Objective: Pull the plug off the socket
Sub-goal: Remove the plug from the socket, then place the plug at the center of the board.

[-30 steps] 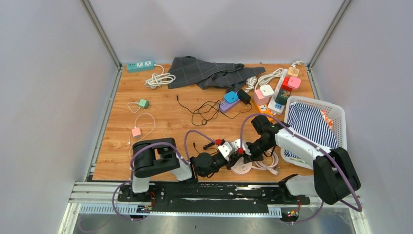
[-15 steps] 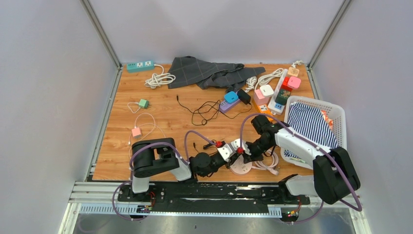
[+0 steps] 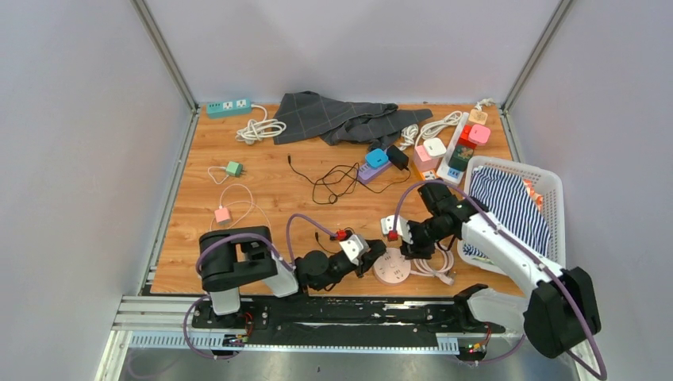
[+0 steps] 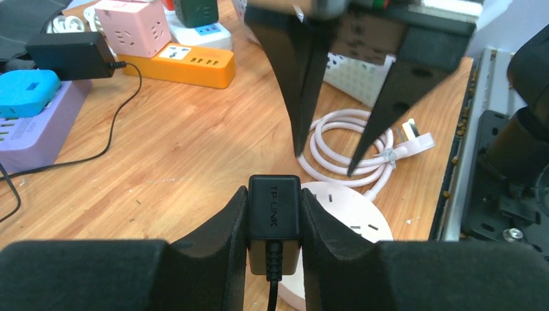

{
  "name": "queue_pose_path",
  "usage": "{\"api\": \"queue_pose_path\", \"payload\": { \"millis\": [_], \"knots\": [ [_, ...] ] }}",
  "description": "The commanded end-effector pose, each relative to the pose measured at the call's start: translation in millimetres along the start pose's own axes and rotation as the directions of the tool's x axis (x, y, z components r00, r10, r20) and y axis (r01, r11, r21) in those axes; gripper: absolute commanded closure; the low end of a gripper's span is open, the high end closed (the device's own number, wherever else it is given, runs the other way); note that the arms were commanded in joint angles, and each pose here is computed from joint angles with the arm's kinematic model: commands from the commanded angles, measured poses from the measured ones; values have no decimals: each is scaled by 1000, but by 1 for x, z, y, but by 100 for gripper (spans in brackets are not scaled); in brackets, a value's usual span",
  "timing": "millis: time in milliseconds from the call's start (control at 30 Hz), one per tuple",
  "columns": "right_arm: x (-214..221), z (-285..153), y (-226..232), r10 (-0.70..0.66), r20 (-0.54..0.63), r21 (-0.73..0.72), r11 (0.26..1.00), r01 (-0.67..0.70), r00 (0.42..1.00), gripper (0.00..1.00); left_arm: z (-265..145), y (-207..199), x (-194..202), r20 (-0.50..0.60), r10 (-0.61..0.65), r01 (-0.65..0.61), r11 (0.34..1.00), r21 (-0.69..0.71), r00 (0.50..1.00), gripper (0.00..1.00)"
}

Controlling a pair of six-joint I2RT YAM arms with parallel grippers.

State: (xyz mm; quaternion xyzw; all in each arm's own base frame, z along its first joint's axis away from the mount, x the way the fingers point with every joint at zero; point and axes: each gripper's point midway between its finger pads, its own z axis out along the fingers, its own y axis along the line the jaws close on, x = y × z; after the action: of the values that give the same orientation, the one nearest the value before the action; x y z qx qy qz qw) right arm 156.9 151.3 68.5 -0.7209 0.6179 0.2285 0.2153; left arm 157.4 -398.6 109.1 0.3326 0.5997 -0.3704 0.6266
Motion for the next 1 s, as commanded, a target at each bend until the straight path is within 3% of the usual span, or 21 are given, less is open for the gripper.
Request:
{"api": "queue_pose_path", "payload": {
  "millis": [0, 233, 333, 400, 500, 700, 967],
  "knots": [
    [-15, -32, -2, 56, 31, 64, 996, -58, 998, 54, -10, 3, -28, 69, -62, 62, 998, 0, 996, 100],
    [-11, -37, 0, 70, 55, 89, 993, -74, 996, 54, -29, 29, -51, 35, -189, 191, 979, -75, 981, 100],
    [-7, -34, 0, 83, 46, 78, 993, -87, 995, 55, -32, 50, -74, -58, -174, 164, 975, -153, 983, 100],
    [-5, -33, -2, 87, 38, 83, 992, -90, 995, 55, -42, 63, -103, -56, -135, 124, 977, -171, 989, 100],
    [-3, -34, -3, 87, 30, 95, 991, -90, 996, 55, -63, 94, -141, 26, -116, 118, 960, -255, 993, 100],
    [-2, -37, -5, 104, 36, 113, 988, -107, 994, 55, -86, 167, -204, 149, -206, 247, 900, -360, 967, 100],
    [0, -36, -6, 111, 35, 113, 987, -114, 993, 55, -106, 247, -245, 220, -290, 360, 822, -441, 931, 100]
  ]
}}
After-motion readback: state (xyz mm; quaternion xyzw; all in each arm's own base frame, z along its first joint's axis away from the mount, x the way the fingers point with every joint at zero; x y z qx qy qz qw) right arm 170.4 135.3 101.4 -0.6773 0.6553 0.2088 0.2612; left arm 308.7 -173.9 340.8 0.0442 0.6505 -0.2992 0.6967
